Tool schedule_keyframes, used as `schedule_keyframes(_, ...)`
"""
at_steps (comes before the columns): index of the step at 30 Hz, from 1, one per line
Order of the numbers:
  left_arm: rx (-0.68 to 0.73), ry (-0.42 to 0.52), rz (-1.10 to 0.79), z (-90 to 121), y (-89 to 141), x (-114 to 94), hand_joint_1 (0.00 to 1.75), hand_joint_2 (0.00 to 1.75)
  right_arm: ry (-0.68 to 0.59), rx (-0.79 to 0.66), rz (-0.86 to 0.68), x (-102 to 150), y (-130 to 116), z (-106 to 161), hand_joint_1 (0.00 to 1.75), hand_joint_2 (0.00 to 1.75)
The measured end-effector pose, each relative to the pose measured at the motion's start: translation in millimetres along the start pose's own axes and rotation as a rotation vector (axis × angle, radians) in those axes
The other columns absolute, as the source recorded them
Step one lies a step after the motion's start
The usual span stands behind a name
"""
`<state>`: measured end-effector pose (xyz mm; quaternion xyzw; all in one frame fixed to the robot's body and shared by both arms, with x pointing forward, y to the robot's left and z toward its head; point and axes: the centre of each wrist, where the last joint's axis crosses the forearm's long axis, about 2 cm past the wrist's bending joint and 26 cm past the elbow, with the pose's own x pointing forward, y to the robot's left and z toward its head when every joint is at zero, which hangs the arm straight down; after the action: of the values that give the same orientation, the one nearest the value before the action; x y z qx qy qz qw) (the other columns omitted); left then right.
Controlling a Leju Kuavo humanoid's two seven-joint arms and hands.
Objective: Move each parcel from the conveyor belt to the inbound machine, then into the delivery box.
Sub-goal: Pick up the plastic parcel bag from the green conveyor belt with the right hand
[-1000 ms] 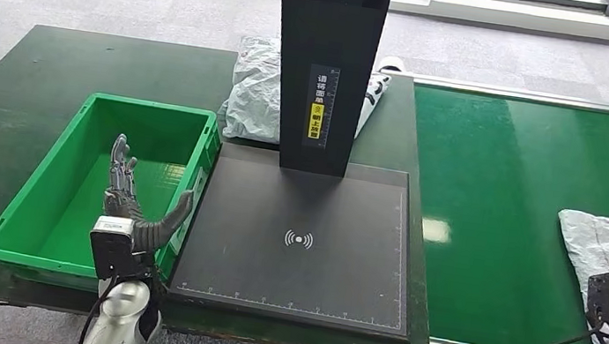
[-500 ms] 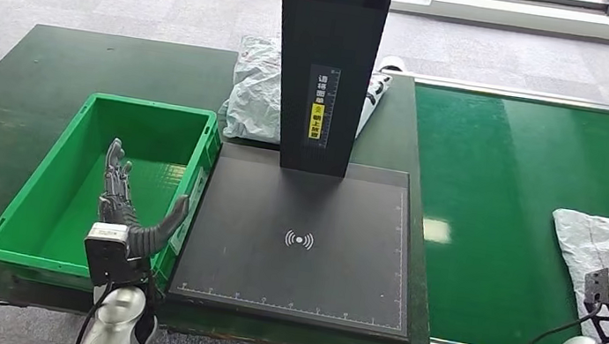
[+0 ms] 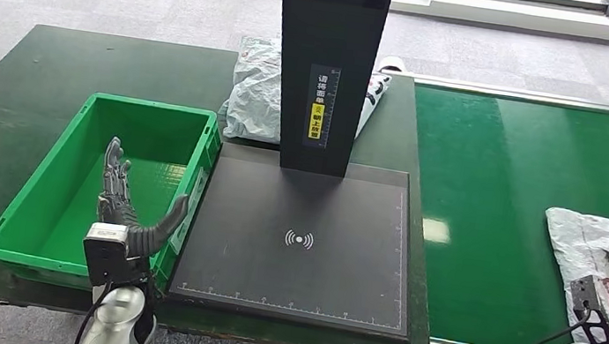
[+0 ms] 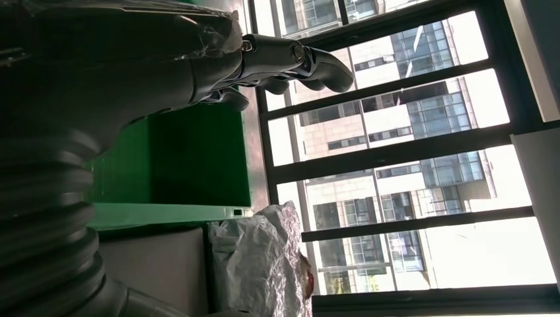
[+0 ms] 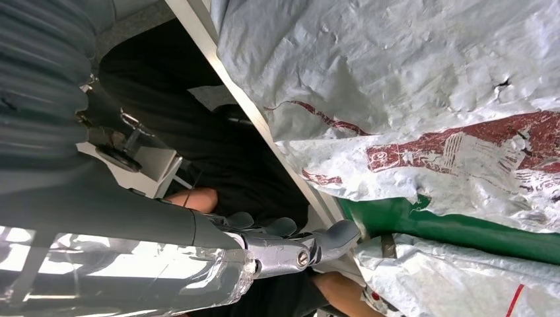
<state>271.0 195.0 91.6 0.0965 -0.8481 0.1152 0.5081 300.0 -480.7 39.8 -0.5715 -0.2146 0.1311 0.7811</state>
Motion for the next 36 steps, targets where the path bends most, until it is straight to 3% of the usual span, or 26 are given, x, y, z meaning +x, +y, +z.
schedule_keyframes(16, 0.003, -0.01, -0.001, -1, 1, 2, 0.0, 1.75, -0.079, -0.074, -0.018, 11, -7, -2, 0.0, 1.75)
schedule_keyframes(23, 0.01, -0.004, -0.005, 4, 4, 2, 0.0, 1.75, -0.267, -0.196, -0.085, 12, -9, 0, 0.0, 1.75)
schedule_keyframes(26, 0.006, -0.005, -0.006, 4, 4, 2, 0.0, 1.75, -0.247, -0.149, -0.068, 13, -7, 1, 0.0, 1.75)
schedule_keyframes(32, -0.008, -0.004, -0.008, 4, 3, 2, 0.0, 1.75, -0.097, 0.094, 0.026, 14, 1, 2, 0.0, 1.75)
schedule_keyframes(36, -0.015, -0.004, -0.007, 5, 3, 1, 0.0, 1.75, -0.056, 0.146, 0.031, 12, 2, 2, 0.0, 1.75)
